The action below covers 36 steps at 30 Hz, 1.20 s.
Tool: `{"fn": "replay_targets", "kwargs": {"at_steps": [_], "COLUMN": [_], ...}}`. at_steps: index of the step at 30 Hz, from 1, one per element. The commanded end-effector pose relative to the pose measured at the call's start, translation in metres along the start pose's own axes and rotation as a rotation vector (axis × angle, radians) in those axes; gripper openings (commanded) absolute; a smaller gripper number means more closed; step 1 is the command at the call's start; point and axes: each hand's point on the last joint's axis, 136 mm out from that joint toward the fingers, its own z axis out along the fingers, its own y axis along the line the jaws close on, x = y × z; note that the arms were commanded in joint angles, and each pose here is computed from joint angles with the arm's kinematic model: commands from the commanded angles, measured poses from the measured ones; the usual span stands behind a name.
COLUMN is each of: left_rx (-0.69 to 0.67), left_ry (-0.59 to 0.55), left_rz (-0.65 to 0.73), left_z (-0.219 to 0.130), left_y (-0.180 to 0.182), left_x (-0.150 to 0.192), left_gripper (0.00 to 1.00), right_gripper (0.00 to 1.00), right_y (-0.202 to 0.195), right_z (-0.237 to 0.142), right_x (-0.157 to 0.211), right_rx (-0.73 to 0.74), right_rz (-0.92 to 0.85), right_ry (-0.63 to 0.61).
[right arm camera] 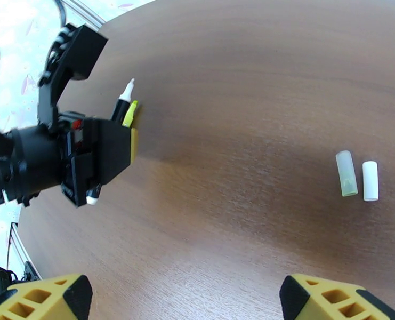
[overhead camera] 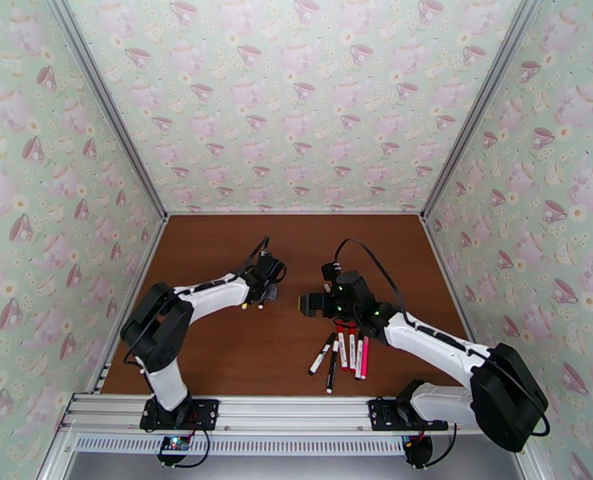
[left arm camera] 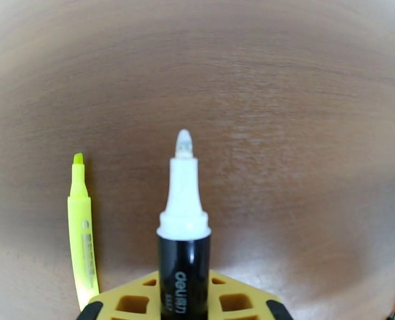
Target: Open the pen caps
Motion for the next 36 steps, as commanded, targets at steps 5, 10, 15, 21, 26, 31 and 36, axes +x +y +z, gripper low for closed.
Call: {"fn": "replay_targets", "kwargs": {"at_steps": [5, 10, 15, 21, 26, 31, 36], "left_rx": [-0.109, -0.141, -0.148, -0.148, -0.123, 0.001, 0.238], "left_ry": [0.035, 0.057, 0.068, 0.055, 0.042, 0.03, 0.041], "left_rz": [0.025, 0.025, 0.021, 0.02, 0.021, 0.004, 0.016], "left_z": [0.012, 0.017, 0.021, 0.02, 0.01, -0.016, -0.047], "left_y": [0.014, 0.02, 0.024, 0.026, 0.022, 0.005, -0.032], "left_x": [0.0, 0.005, 0.006, 0.0, -0.006, -0.004, 0.011], "left_gripper": [0.21, 0.22, 0.25, 0.32, 0.33, 0.32, 0.32], "right_gripper": [1.0, 1.0, 1.0, 1.0, 1.0, 1.0, 1.0], "right_y": [-0.007, -0.007, -0.007, -0.006, -0.008, -0.014, -0.02], "right_z": [-0.003, -0.001, 0.0, 0.002, 0.004, -0.002, -0.014], "right_x": [0.003, 0.004, 0.004, 0.003, 0.005, 0.007, 0.009], "right_rx": [0.041, 0.044, 0.048, 0.049, 0.053, 0.086, 0.12], "right_rz": [0.012, 0.008, 0.005, 0.003, 0.011, 0.024, 0.027], "right_ry": [0.002, 0.013, 0.018, 0.023, 0.026, 0.02, 0.015]}}
